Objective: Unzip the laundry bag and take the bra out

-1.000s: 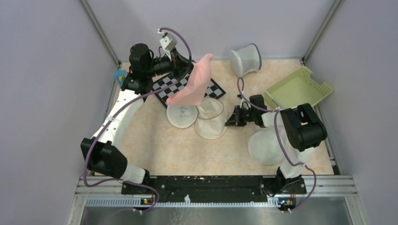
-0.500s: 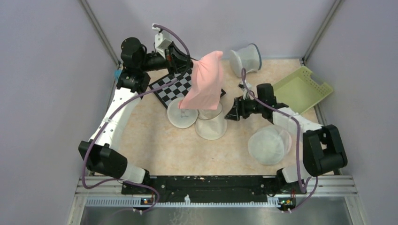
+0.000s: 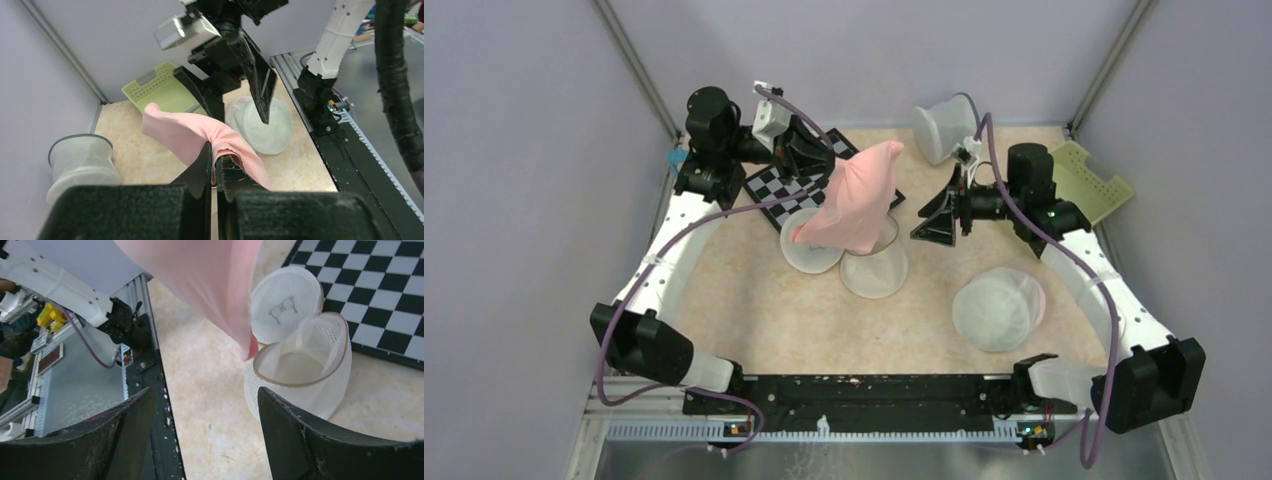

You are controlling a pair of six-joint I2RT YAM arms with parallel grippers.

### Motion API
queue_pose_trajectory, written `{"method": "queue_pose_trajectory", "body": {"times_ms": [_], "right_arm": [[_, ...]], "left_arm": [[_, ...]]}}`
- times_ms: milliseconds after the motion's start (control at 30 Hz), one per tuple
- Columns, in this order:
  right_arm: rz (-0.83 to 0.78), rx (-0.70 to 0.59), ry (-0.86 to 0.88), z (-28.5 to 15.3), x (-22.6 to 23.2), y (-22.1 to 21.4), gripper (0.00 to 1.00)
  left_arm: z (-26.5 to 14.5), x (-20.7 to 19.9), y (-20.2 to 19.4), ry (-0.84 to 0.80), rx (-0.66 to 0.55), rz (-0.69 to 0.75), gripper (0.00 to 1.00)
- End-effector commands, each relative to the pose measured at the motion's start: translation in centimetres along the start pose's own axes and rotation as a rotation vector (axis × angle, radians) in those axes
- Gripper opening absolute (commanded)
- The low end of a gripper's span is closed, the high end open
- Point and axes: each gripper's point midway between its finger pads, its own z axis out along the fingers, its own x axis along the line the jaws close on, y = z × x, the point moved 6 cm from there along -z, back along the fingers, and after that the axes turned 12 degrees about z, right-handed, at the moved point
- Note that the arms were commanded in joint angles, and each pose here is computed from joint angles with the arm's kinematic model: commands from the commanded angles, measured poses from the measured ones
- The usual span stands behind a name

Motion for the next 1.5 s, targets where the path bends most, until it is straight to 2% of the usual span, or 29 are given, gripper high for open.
{"method": "queue_pose_trajectory", "body": {"times_ms": [0,133,267,433,467,567,633,767,833,900,1033,1167,1200,1467], "right_arm": [[-0.021,-0.047,0.120,-0.4,2.8,3.7,0.74],[-0.059,-0.040,0.196,-0.1,3.5,6.1,0.78],[-0.074,0.004,0.289,0.9,5.7,6.6,0.81],[-0.050,-0.016,0.349,2.2,8.2,6.6,0.78],[-0.029,-0.026,0.358,2.3,8.3,6.6,0.74],[-0.014,-0.048,0.372,2.2,8.8,7.2,0.50],[-0.012,-0.056,0.377,2.1,9.1,7.6,0.39],[-0.019,-0.063,0.355,1.8,9.4,8.0,0.01],[-0.022,-0.059,0.305,1.7,8.8,7.9,0.00],[-0.019,-0.072,0.240,1.2,7.9,8.1,0.00],[0.002,-0.138,0.101,-0.9,5.2,9.3,0.00],[-0.052,-0.165,-0.027,-3.5,3.5,10.8,0.00],[-0.057,-0.170,-0.055,-4.2,3.1,11.1,0.00],[-0.104,-0.259,-0.266,-12.2,-0.9,13.9,0.00]], "left_arm": [[0.4,-2.6,2.2,-0.119,-0.042,0.136,0.00],[1.1,-3.8,2.0,-0.150,-0.056,0.129,0.01],[2.2,-4.7,1.5,-0.161,-0.066,0.135,0.01],[2.9,-4.4,1.2,-0.136,-0.060,0.147,0.00],[2.9,-4.3,1.1,-0.128,-0.057,0.150,0.00],[3.0,-4.1,0.7,-0.095,-0.044,0.153,0.00],[3.0,-3.6,0.2,-0.055,-0.026,0.145,0.00],[2.9,-2.7,-0.8,0.035,0.015,0.129,0.00],[2.8,-2.1,-1.4,0.092,0.039,0.117,0.01],[2.6,-1.5,-1.8,0.155,0.064,0.101,0.10],[2.0,-0.6,-2.9,0.274,0.109,0.069,0.62],[1.8,0.4,-3.9,0.353,0.144,0.025,0.96],[1.8,0.4,-4.0,0.349,0.145,0.018,0.98],[2.0,0.4,-5.0,0.344,0.136,-0.018,0.99]]}}
